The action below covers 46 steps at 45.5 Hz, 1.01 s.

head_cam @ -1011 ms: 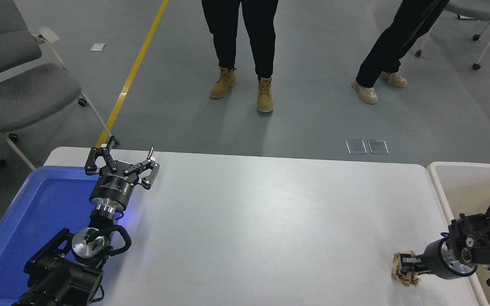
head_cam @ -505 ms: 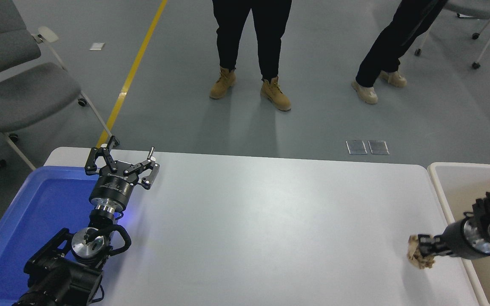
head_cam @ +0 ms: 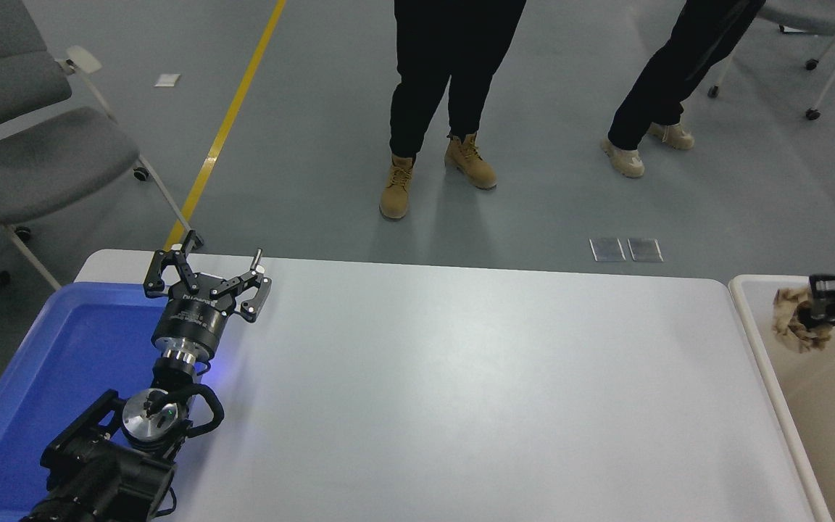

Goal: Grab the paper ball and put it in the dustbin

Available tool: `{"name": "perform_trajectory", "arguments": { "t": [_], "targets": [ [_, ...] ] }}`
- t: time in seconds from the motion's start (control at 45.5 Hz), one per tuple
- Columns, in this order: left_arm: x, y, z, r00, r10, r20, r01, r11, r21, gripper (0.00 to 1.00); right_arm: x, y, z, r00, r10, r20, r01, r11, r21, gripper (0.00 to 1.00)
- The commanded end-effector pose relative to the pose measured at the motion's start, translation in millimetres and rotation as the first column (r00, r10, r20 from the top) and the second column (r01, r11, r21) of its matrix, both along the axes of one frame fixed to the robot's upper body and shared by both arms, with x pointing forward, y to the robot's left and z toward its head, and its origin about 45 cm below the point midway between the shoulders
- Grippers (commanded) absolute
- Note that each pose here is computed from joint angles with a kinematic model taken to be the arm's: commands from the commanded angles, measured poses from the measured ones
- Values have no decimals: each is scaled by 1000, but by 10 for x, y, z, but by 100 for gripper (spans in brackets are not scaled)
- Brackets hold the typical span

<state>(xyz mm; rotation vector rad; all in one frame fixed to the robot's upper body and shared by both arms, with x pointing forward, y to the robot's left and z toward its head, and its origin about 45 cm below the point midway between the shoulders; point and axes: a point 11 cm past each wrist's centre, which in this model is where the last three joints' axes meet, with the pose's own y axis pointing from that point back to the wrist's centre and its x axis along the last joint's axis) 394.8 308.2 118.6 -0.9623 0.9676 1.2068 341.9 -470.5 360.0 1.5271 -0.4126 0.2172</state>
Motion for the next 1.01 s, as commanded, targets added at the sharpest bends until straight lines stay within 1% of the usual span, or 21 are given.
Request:
{"name": "perform_trajectory", "arguments": {
  "t": [0.0, 0.11, 0.198, 0.264, 0.33, 0.484, 0.549, 0.659, 0.747, 0.857, 0.989],
  "targets": [
    [0, 0, 0, 1000, 0, 0, 0, 1000, 0, 99, 27, -201, 549, 992, -2, 126, 11, 997, -75, 0],
    [0, 0, 0, 1000, 0, 0, 0, 1000, 0, 99, 67, -553, 777, 974, -103, 203, 126, 987, -101, 0],
    [0, 0, 0, 1000, 0, 0, 0, 1000, 0, 99, 20, -935, 944, 940, -216, 265, 251, 962, -107, 0],
    [0, 0, 0, 1000, 0, 0, 0, 1000, 0, 99, -73, -1217, 919, 903, -323, 283, 355, 933, -67, 0],
    [0, 0, 0, 1000, 0, 0, 0, 1000, 0, 99, -106, -1383, 834, 863, -407, 301, 429, 903, -10, 0],
    [0, 0, 0, 1000, 0, 0, 0, 1000, 0, 99, -75, -1701, 639, 722, -531, 444, 552, 829, 93, 0],
    [0, 0, 0, 1000, 0, 0, 0, 1000, 0, 99, -39, -1810, 481, 646, -571, 506, 597, 792, 131, 0],
    [0, 0, 0, 1000, 0, 0, 0, 1000, 0, 99, 16, -1956, 207, 501, -635, 588, 663, 718, 211, 0],
    [0, -7, -1, 1000, -1, 0, 1, 1000, -1, 99, 80, -1989, -113, 415, -676, 609, 695, 667, 268, 0],
    [0, 2, 1, 1000, 1, 1, -1, 1000, 0, 99, -11, -2095, -514, 306, -730, 612, 734, 590, 336, 0],
    [0, 2, 1, 1000, 1, 1, -1, 1000, 0, 99, -126, -2019, -1096, 182, -808, 561, 769, 472, 431, 0]
  ]
}}
